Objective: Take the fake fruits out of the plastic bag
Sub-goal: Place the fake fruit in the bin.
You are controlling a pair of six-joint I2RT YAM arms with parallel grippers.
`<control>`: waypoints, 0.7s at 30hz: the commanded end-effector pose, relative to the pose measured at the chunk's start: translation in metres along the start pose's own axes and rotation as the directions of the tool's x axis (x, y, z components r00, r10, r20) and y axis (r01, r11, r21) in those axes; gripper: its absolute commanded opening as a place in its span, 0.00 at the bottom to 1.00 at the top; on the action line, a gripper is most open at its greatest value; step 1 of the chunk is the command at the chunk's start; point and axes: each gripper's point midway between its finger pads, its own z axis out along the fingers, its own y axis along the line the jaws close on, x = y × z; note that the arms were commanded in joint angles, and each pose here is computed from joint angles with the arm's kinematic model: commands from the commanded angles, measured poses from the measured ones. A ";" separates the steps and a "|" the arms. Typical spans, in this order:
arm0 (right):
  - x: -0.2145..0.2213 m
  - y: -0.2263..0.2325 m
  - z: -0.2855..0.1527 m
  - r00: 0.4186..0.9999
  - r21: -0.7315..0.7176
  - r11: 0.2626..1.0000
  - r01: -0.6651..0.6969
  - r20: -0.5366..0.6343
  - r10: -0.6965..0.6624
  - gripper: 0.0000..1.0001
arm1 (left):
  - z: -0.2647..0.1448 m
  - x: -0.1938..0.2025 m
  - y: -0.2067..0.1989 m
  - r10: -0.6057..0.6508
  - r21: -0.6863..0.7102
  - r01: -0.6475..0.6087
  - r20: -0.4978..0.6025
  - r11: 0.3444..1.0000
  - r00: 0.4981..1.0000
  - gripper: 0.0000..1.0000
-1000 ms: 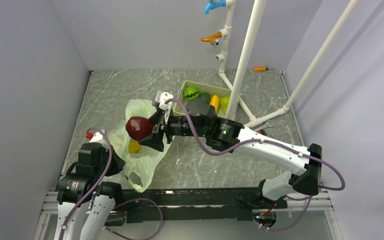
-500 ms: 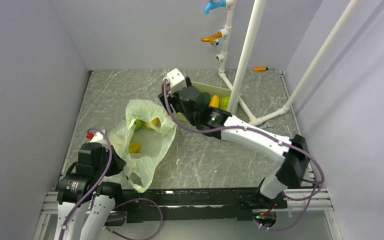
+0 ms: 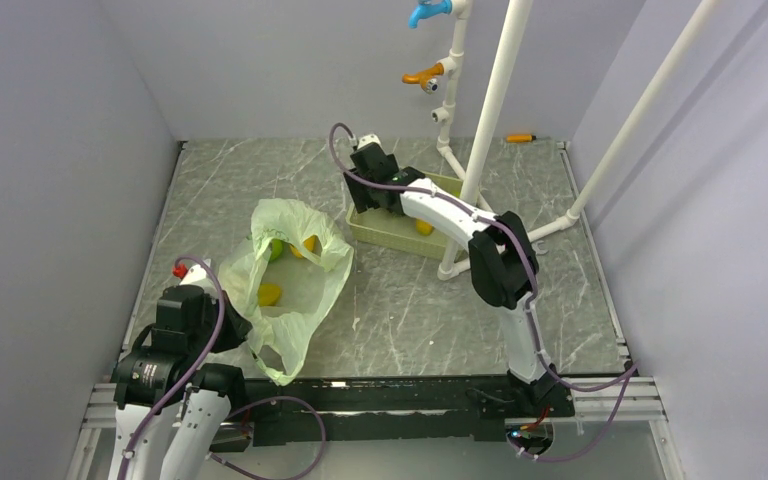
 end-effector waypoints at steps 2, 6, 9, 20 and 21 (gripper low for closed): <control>0.002 0.002 -0.002 0.984 -0.105 0.982 -0.159 -0.103 0.149 0.02 | 0.001 -0.007 -0.005 0.006 0.022 -0.007 0.026 1.000 1.000 0.00; 0.010 0.005 0.001 0.972 -0.156 0.965 -0.208 -0.144 0.186 0.06 | 0.001 -0.007 -0.005 0.007 0.023 -0.007 0.027 1.000 1.000 0.00; 0.018 0.010 0.000 0.965 -0.196 0.953 -0.231 -0.174 0.198 0.14 | 0.001 -0.007 -0.005 0.006 0.021 -0.007 0.026 1.000 1.000 0.00; 0.026 0.017 -0.001 0.964 -0.235 0.945 -0.228 -0.188 0.185 0.57 | 0.001 -0.007 -0.005 0.005 0.020 -0.006 0.023 1.000 1.000 0.00; 0.024 0.017 -0.002 0.966 -0.238 0.944 -0.227 -0.181 0.186 0.63 | 0.001 -0.007 -0.005 0.005 0.020 -0.006 0.022 1.000 1.000 0.00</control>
